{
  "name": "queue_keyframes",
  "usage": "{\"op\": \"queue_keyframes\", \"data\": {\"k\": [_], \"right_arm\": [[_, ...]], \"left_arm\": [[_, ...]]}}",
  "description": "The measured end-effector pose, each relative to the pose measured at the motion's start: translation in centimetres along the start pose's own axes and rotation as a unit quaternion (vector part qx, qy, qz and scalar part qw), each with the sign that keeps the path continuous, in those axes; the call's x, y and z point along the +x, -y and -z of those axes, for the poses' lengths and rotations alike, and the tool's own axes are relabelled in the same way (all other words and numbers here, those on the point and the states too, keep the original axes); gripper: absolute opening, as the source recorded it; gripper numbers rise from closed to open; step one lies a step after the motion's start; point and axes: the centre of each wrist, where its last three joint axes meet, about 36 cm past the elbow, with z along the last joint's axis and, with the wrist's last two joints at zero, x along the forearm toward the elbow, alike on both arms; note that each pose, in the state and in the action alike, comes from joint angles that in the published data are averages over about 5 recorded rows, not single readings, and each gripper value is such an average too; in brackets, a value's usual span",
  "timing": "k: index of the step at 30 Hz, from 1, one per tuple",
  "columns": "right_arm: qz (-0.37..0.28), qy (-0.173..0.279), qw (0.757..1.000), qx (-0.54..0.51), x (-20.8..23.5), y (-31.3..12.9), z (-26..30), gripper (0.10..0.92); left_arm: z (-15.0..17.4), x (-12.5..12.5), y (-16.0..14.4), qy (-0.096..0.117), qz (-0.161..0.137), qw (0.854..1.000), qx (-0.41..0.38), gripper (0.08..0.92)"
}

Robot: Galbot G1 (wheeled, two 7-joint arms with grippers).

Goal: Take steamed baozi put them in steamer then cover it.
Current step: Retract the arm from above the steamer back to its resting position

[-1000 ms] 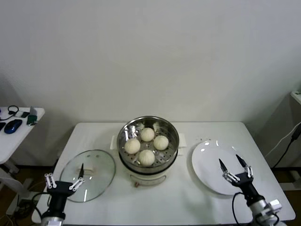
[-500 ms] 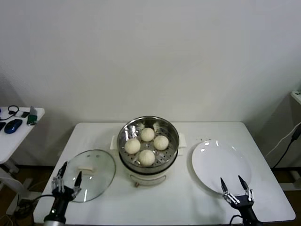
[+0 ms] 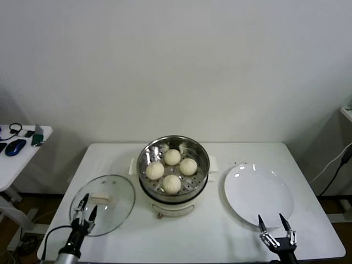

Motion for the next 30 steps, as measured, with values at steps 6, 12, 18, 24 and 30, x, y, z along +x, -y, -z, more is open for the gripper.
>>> {"op": "queue_keyframes", "data": {"k": [6, 12, 18, 24, 30], "right_arm": [[-0.005, 0.000, 1.000, -0.003, 0.4, -0.3, -0.2, 0.823], [-0.011, 0.003, 1.000, -0.003, 0.4, -0.2, -0.2, 0.823], [-0.014, 0.007, 1.000, -0.003, 0.4, -0.1, 0.0, 0.823], [-0.015, 0.010, 1.000, -0.003, 0.3, -0.2, 0.0, 0.823], [-0.014, 0.012, 1.000, -0.003, 0.0, -0.2, 0.1, 0.823]], "left_arm": [[-0.4, -1.6, 1.1, -0.003, -0.002, 1.000, -0.013, 0.823], [-0.5, -3.3, 1.8, -0.004, -0.002, 1.000, -0.025, 0.823], [-0.9, -4.9, 1.9, -0.008, 0.001, 0.999, -0.035, 0.822], [-1.6, -5.9, 2.2, -0.009, -0.002, 0.999, -0.044, 0.725], [-1.8, -6.0, 2.9, -0.007, -0.011, 0.999, -0.047, 0.551]]}}
